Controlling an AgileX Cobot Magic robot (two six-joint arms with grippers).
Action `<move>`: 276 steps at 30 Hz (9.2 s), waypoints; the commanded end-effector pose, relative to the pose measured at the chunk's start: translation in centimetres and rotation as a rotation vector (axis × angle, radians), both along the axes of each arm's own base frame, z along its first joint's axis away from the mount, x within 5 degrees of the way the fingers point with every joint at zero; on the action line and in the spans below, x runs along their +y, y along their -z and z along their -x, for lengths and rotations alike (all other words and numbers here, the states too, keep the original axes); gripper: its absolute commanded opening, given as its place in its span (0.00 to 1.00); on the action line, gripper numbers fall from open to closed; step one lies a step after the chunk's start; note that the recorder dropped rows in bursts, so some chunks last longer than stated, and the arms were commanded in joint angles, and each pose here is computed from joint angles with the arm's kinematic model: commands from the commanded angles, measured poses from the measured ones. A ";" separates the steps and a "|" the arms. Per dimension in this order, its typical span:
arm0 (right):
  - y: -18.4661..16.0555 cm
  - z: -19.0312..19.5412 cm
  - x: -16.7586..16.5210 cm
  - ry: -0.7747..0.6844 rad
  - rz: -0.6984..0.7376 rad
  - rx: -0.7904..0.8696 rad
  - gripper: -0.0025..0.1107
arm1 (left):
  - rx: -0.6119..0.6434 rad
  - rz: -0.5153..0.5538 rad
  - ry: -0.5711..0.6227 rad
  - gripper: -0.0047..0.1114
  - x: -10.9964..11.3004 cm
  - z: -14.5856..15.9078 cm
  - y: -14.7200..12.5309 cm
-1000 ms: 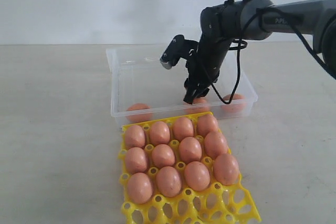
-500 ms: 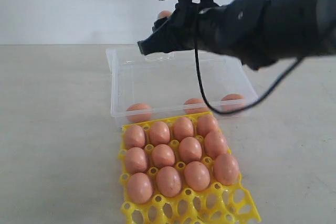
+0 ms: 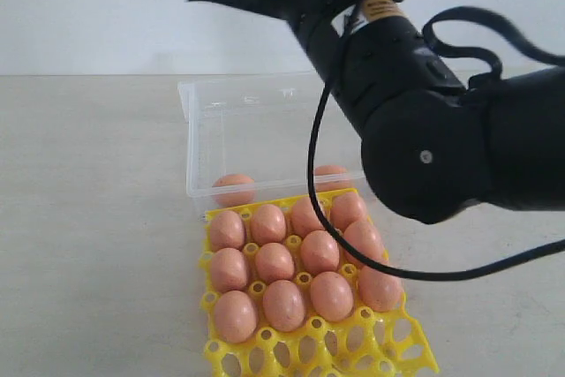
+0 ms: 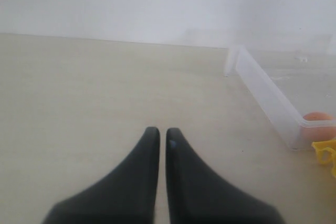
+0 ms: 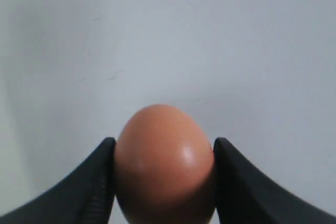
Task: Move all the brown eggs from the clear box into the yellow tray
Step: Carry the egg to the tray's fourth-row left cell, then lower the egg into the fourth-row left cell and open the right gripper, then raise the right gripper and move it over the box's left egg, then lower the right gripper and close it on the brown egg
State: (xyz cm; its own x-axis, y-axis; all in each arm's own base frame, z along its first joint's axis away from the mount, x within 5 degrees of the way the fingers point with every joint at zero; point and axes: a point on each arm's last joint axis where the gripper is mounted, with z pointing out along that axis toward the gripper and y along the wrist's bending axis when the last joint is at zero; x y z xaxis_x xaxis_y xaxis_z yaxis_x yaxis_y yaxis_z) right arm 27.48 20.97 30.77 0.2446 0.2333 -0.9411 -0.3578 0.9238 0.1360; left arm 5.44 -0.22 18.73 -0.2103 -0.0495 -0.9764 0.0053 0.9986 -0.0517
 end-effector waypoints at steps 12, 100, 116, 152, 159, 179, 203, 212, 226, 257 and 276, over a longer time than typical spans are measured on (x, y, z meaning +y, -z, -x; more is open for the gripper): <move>10.0 13.6 4.3 -0.479 0.285 0.479 0.02 | -0.009 -0.007 0.003 0.08 0.0 0.0 0.0; 15.8 17.7 1.9 -0.433 0.466 0.980 0.02 | -0.009 -0.007 0.003 0.08 0.0 0.0 0.0; 17.4 16.5 4.6 -0.384 0.471 0.980 0.02 | -0.009 -0.007 0.003 0.08 0.0 0.0 0.0; 2.7 1.6 2.0 -0.147 0.499 0.442 0.02 | -0.009 -0.007 0.003 0.08 0.0 0.0 0.0; 2.0 -7.5 -5.0 -0.753 0.395 0.952 0.02 | -0.009 -0.007 0.003 0.08 0.0 0.0 0.0; 10.3 -15.9 -0.3 -0.731 1.246 0.880 0.49 | -0.009 -0.007 0.003 0.08 0.0 0.0 0.0; 14.9 -15.5 4.6 -0.720 1.222 0.857 0.53 | -0.009 -0.007 0.003 0.08 0.0 0.0 0.0; 13.7 -16.4 4.8 -0.596 1.096 0.829 0.53 | -0.009 -0.007 0.003 0.08 0.0 0.0 0.0; 11.9 -16.2 3.8 -0.250 0.431 1.283 0.53 | -0.009 -0.007 0.003 0.08 0.0 0.0 0.0; 15.3 -15.0 2.4 -0.826 1.184 1.025 0.53 | -0.009 -0.007 0.003 0.08 0.0 0.0 0.0; 18.3 -15.4 2.4 -0.802 1.172 1.083 0.48 | -0.009 -0.007 0.003 0.08 0.0 0.0 0.0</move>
